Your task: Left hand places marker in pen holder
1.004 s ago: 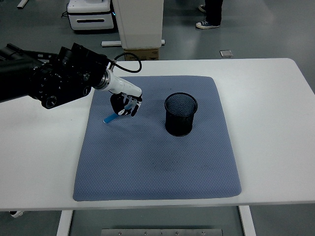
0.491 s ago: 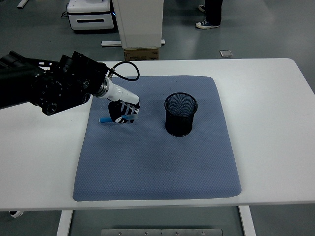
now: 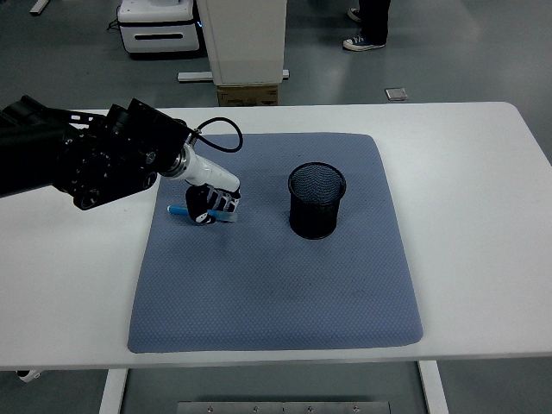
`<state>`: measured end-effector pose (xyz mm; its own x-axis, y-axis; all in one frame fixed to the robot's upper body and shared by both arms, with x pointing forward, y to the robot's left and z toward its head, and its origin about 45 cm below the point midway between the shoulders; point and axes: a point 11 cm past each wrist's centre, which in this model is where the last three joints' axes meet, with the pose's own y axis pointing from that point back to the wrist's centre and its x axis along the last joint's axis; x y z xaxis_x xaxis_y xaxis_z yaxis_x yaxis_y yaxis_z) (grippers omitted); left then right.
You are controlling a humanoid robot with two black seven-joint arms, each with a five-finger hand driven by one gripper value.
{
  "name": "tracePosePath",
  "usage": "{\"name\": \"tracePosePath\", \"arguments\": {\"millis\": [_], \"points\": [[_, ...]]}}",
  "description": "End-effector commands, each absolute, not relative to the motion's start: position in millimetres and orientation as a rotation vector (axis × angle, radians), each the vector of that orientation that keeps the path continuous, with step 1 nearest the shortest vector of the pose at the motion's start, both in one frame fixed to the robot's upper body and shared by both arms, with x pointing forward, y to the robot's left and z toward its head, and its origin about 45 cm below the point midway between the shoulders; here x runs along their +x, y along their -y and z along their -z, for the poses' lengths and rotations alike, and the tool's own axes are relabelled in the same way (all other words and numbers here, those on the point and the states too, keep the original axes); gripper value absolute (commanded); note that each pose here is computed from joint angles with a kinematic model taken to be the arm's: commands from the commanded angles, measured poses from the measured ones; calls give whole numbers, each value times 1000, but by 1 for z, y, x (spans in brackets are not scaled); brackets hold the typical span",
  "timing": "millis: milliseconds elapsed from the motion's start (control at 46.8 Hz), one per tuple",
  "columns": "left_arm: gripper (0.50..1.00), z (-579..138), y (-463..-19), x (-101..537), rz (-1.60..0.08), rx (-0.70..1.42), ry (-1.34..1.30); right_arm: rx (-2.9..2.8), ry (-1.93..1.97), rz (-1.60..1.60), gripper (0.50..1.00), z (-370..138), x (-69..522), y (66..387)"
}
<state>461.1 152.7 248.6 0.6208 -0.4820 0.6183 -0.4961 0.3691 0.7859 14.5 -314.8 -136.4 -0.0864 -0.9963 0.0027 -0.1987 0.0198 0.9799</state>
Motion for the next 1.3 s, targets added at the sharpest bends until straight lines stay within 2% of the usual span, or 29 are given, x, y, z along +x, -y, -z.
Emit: {"name": "tracePosePath", "arguments": {"millis": [0,278,534,1090,1282], "points": [[581,-249,-154,461,-8,1254,974,1306,1427,1162,1000,136,15,315],[581,-247,-157,461,12,1274,997,1306,1427,1162,1000,136,15,315],[637,-248,-157,463,3,1271,1027,1306,1427,1162,1000,136,15,315],[637,-243,-169,464,27,1315,1057,1306,1427,1162,1000,136,15,315],[607,-240,-173,464,31,1325,1067,1306,1427,1162,1000,136,15,315]]}}
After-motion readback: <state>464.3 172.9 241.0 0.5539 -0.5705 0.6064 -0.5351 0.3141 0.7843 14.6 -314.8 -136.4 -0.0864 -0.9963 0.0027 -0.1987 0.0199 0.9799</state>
